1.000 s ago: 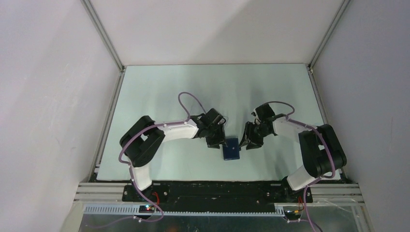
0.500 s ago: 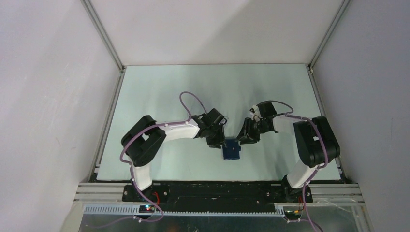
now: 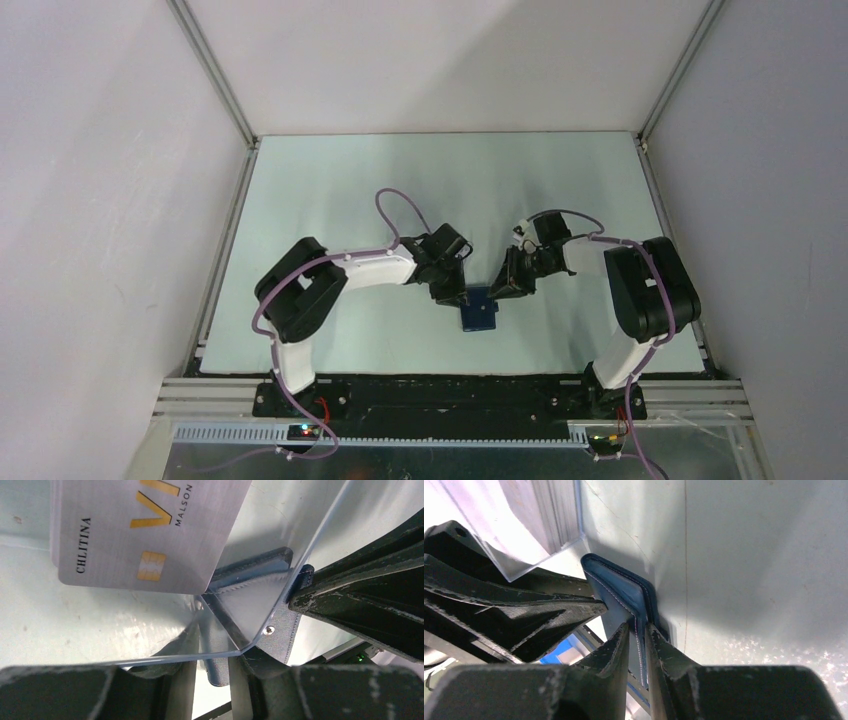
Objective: Put the credit cards into the card holder
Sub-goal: Close the card holder at the center of the board.
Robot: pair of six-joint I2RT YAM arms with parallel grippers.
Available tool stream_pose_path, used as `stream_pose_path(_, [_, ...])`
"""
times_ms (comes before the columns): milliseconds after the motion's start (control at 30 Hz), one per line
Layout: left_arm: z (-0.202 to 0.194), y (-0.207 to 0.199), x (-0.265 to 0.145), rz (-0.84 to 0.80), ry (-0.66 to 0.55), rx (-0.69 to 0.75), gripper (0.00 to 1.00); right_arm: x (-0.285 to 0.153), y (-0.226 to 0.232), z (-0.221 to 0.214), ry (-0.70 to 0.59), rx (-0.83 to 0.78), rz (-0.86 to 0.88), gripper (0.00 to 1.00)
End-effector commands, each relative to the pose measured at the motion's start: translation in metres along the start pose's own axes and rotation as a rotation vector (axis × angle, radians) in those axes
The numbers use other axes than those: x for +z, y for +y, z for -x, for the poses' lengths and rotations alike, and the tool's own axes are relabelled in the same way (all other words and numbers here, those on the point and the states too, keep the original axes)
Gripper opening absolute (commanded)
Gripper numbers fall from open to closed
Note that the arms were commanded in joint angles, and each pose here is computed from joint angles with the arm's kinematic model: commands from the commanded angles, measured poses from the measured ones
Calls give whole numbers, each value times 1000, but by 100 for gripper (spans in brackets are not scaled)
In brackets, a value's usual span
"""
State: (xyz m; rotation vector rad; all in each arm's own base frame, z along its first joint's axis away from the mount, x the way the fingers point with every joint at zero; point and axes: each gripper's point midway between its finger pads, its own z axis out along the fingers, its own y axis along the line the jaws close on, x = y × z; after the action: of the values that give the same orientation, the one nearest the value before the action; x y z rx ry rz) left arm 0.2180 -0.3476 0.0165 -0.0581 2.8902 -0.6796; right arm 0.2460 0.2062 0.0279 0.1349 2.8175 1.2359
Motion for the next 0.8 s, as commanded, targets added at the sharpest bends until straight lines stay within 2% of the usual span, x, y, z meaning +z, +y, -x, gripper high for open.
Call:
stream_pose_path(0, [-22,55,21,207,67,27,33,-3,-7,-8,38,-15,-55,23])
stream_pose_path(200, [-23,57,20,217,74,40,39,0,-17,-12,45,-12,-95,27])
stream_pose_path(400, [-26,61,21,229,85,50,39,2,-5,-16,68,-19,-40,27])
stream_pose_path(767, [-32,73,30,280,120,16,21,-4,16,-59,238,14,55,20])
